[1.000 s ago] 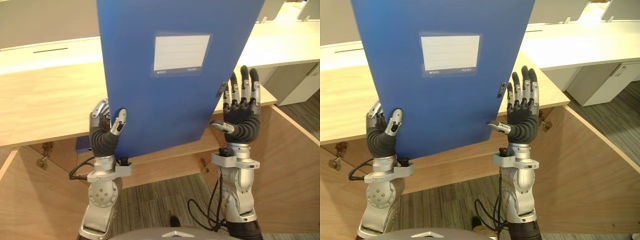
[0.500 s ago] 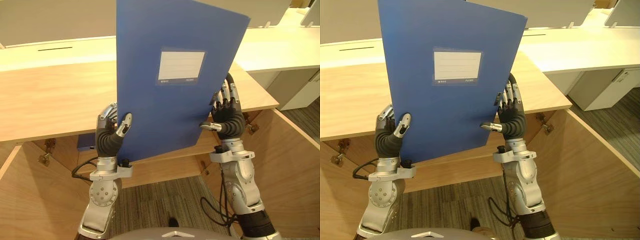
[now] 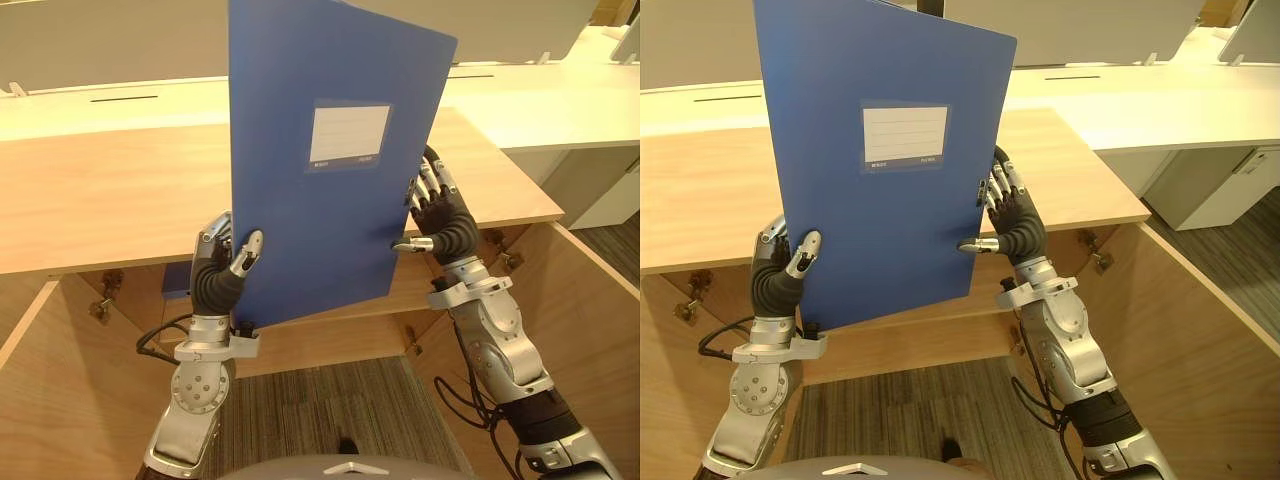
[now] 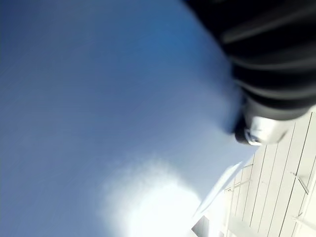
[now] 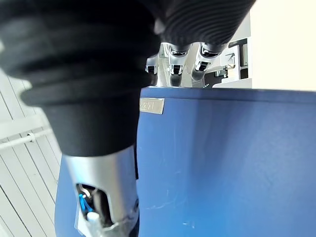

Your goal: Walk over to the cabinet, pick up the folder, carry it to the office cabinet, place the folder inside the office cabinet, then close the office cabinet door

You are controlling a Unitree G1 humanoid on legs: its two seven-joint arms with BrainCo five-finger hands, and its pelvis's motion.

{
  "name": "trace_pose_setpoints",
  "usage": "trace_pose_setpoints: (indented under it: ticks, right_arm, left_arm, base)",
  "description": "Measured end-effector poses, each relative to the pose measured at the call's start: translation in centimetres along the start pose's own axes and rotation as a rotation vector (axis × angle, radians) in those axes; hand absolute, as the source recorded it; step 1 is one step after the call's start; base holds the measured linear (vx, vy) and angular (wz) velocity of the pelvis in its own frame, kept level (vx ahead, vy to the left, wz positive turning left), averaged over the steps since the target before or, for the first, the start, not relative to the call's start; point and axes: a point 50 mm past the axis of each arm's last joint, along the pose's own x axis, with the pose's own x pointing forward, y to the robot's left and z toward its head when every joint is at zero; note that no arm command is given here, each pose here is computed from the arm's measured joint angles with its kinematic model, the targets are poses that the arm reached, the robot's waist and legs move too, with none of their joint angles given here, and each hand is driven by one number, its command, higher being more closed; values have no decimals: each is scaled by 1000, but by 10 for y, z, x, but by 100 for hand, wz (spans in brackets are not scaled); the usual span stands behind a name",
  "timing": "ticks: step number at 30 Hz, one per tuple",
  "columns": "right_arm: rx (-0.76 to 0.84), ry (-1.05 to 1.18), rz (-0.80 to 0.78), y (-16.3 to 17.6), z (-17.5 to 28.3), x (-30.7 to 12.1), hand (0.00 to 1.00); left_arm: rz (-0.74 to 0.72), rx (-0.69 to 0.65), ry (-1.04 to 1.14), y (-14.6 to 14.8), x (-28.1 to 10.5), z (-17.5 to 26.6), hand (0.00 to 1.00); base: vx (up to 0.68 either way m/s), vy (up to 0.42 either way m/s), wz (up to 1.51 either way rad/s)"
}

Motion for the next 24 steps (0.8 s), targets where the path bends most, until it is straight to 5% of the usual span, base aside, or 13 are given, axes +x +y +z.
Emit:
trace_pose_setpoints:
  ticks: [24]
  right_arm:
    - [257, -223, -356, 13, -11, -3, 0]
  left_arm:
    - [14, -7, -35, -14, 9, 1, 100]
  base:
    - [-54, -23, 1]
